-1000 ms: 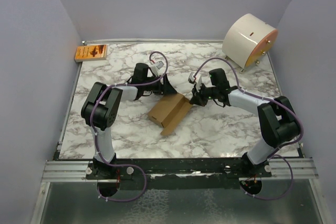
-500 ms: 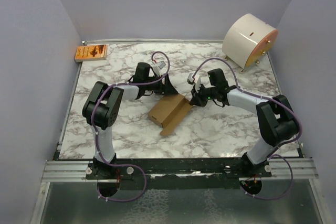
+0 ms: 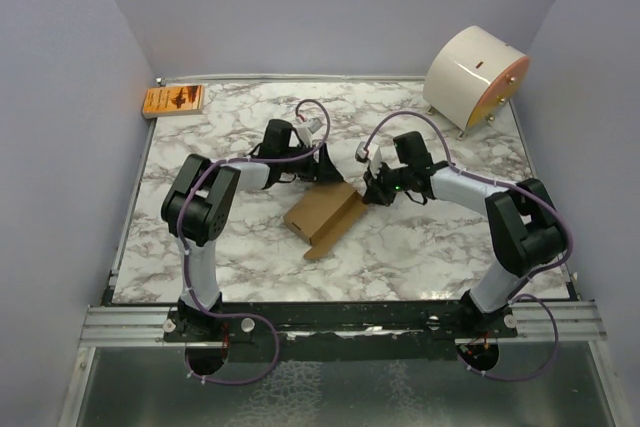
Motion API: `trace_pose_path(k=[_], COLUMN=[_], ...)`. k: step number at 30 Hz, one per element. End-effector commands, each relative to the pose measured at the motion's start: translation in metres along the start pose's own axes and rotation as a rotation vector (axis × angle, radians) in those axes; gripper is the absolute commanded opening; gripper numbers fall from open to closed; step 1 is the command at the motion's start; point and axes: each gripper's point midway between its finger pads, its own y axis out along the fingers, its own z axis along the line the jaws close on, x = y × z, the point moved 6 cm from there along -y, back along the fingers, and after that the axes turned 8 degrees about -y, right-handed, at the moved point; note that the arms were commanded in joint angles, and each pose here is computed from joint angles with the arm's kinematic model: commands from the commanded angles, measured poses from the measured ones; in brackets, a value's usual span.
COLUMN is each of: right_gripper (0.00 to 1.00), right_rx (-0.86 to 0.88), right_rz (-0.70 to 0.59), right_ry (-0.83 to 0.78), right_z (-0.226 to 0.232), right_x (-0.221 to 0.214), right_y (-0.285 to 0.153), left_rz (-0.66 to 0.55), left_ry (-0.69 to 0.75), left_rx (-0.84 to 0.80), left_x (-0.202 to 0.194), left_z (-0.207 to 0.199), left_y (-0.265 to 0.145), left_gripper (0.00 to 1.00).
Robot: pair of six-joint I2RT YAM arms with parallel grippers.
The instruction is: Fold the paper box
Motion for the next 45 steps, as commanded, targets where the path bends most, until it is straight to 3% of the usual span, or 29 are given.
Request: trace_pose_path(k=[1,13,26,36,41,45], right_gripper=[0.01,0.03,0.08,0.24,0.35,0.39], right_rx=[-0.049,-0.05,-0.03,0.008,0.027,0.065], right_rz=[-0.031,0.0,-0.013,-0.042,-0.069,-0.12], right_ry=[-0.053,-0.042,-0.027,-0.025,-0.032,-0.03], right_z=[-0.013,-0.015,-0.017,-0.014,-0.015,-0.017], right_x=[0.019,0.012,0.013,0.018,0.023,0.028], right_y=[0.003,0.006,0.002,-0.003,-0.012,-0.025], left_rz=[0.088,0.055,-0.138,-0.286,-0.333,-0.356], left_ry=[0.001,0.016,0.036,0.062,0.054,0.011], left_rx=[-0.058,-0.021,0.143,0.278,0.329,0.374], left_x=[-0.017,-0.002,0.029,0.025,0.011,-0.008], left_z=[-0.012,-0.015,-0.015,-0.023,-0.024,-0.027], left_y=[0.016,0.016,-0.021,-0.064,-0.085,-0.104], left_gripper=[0.66,0.68,0.74,0.75,0.72,0.71])
